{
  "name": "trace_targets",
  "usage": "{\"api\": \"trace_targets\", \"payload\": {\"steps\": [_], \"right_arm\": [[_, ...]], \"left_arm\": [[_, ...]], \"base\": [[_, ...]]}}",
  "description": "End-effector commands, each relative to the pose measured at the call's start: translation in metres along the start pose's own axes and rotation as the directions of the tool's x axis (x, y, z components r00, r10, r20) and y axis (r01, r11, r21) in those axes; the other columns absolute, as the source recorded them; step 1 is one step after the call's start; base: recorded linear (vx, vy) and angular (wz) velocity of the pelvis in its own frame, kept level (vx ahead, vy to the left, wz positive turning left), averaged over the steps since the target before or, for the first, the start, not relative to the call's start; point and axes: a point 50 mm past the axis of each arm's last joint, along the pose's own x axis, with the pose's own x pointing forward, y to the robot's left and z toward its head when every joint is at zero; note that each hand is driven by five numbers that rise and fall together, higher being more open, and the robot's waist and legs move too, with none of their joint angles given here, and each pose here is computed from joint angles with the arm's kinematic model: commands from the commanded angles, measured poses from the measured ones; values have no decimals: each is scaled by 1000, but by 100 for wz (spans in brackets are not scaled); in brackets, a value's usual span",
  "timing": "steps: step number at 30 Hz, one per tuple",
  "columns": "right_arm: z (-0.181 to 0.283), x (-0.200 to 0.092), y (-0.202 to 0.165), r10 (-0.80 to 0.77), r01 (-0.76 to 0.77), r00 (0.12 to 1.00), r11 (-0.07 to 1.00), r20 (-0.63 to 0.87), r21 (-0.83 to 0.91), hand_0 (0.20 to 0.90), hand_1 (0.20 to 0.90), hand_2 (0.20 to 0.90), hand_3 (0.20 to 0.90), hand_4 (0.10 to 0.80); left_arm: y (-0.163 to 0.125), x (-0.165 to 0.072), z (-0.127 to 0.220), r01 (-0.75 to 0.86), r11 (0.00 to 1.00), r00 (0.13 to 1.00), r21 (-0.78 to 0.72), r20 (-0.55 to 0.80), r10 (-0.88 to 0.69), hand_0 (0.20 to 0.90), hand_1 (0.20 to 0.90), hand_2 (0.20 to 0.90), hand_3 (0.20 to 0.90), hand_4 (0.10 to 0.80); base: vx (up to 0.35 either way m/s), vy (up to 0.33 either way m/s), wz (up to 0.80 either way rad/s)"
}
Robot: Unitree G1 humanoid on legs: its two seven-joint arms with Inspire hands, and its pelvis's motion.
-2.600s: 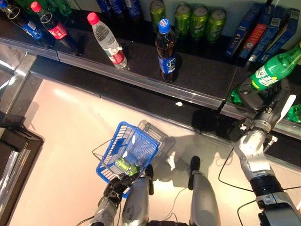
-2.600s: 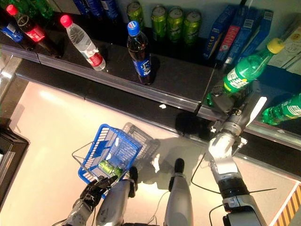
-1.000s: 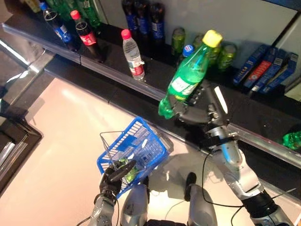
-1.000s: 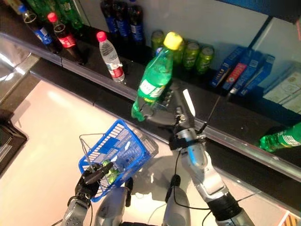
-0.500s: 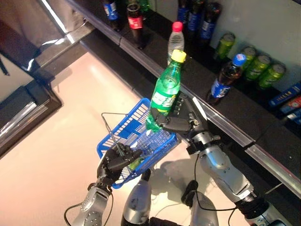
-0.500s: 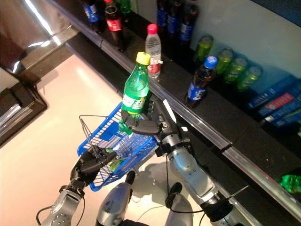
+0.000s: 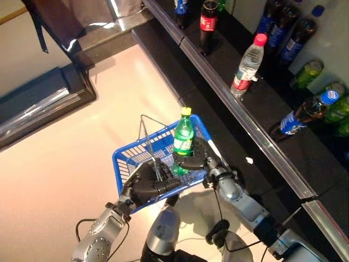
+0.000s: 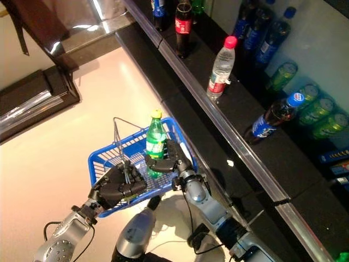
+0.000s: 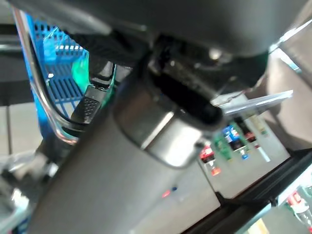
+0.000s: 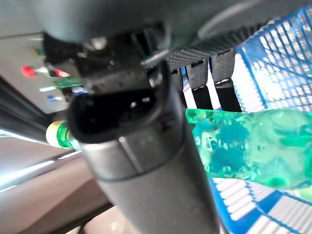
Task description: Pick up the drink and place into the basket.
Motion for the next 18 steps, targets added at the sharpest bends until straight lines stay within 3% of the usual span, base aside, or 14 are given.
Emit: {"api": "trace_targets", "payload": {"steps": [1,8,15,18], "right_arm": [[71,11,43,54,-96,941,989,335,110,300,300,300,200,100],[37,14,44,22,-43,979,994,202,96,300,300,300,200,100],[-18,12,47,78,-70,994,992,-71,100,300,300,300,200,100],[-43,8,46,79,-43,978,982,-194,184,300,300,300,200,100]], "left_arm": [[-92,17,64,567,808,754,161,293,-588,300,300,300,200,100],[-93,10,69,610,775,721,167,289,-630,300,300,300,200,100],[-97,9,71,640,749,699,169,276,-660,300,300,300,200,100],[-99,11,70,644,746,699,171,266,-664,300,300,300,200,100]], "base": [[16,-28,10],[7,-10,3],[0,-11,8],[0,0,0]]}}
